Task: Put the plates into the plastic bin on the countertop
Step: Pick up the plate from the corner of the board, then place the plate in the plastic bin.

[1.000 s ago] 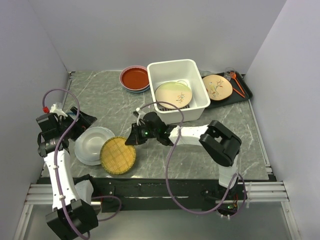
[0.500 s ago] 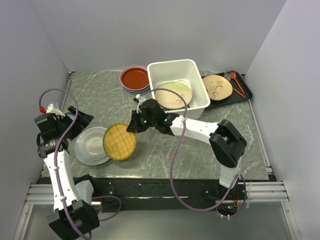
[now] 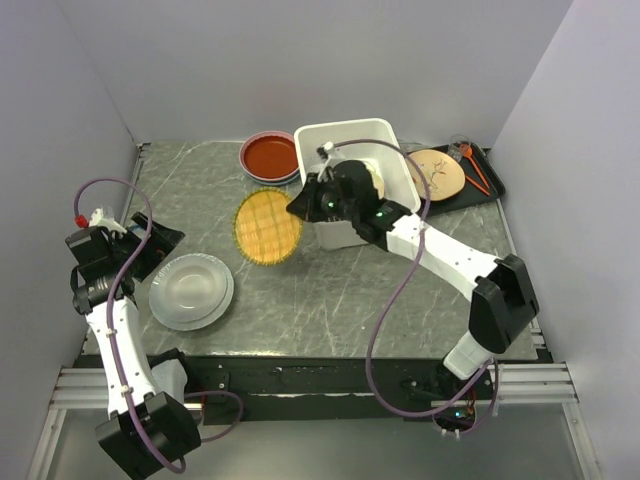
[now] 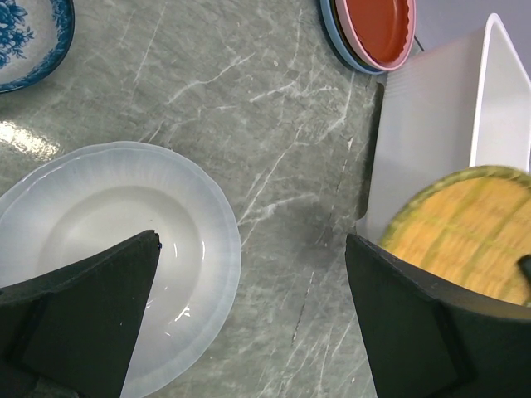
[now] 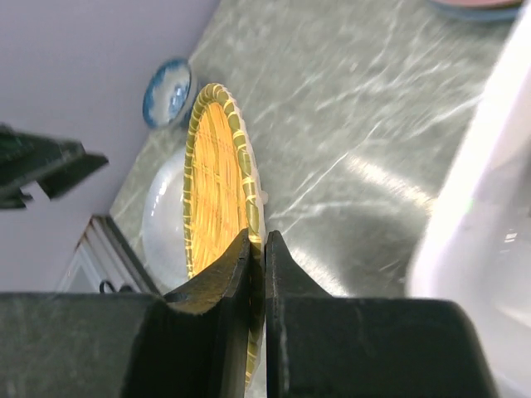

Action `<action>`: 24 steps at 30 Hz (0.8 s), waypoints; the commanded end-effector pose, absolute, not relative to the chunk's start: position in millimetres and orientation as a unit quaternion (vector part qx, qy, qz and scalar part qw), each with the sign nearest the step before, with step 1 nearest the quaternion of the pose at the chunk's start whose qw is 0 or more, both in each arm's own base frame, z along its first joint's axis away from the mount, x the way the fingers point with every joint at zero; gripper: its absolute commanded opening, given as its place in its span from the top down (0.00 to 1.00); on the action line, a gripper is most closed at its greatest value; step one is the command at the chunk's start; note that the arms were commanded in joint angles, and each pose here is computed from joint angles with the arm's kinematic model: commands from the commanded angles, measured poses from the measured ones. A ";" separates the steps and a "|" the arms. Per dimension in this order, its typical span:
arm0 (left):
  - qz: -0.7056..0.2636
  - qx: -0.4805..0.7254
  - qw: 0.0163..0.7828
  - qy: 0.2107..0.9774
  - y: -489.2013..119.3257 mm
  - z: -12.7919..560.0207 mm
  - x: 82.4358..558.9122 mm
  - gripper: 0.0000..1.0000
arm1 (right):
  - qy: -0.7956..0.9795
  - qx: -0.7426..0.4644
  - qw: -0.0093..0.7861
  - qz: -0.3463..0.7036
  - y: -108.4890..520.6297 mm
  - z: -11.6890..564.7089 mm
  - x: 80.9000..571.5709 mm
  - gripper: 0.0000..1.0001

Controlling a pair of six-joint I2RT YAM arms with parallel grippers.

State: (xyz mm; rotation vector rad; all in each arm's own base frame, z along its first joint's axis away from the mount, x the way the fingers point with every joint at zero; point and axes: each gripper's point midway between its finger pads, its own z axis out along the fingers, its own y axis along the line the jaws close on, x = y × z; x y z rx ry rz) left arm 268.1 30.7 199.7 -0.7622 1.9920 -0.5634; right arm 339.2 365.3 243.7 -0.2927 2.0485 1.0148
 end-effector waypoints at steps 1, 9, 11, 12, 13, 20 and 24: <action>-0.244 -0.295 0.460 0.802 27.5 204.1 273.6 0.01 | 0.776 -0.092 0.477 0.402 334.4 304.9 356.5 1.00; -0.240 -0.291 0.468 0.799 26.8 207.7 272.6 0.01 | 0.775 -0.020 0.533 0.338 258.0 324.4 399.3 1.00; -0.239 -0.292 0.468 0.799 27.5 207.4 272.1 0.01 | 0.776 -0.015 0.540 0.327 248.5 327.7 406.4 1.00; -0.238 -0.292 0.468 0.799 27.5 207.9 272.0 0.01 | 0.778 -0.009 0.542 0.319 242.9 326.4 411.6 1.00; -0.234 -0.294 0.470 0.799 28.9 207.9 271.9 0.01 | 0.777 -0.002 0.546 0.312 235.4 329.1 417.7 1.00; -0.230 -0.295 0.473 0.798 29.8 209.3 271.0 0.01 | 0.776 0.028 0.553 0.302 208.7 330.7 444.0 1.00; -0.234 -0.292 0.472 0.798 28.4 209.0 271.1 0.01 | 0.777 0.044 0.554 0.295 193.8 324.2 451.2 1.00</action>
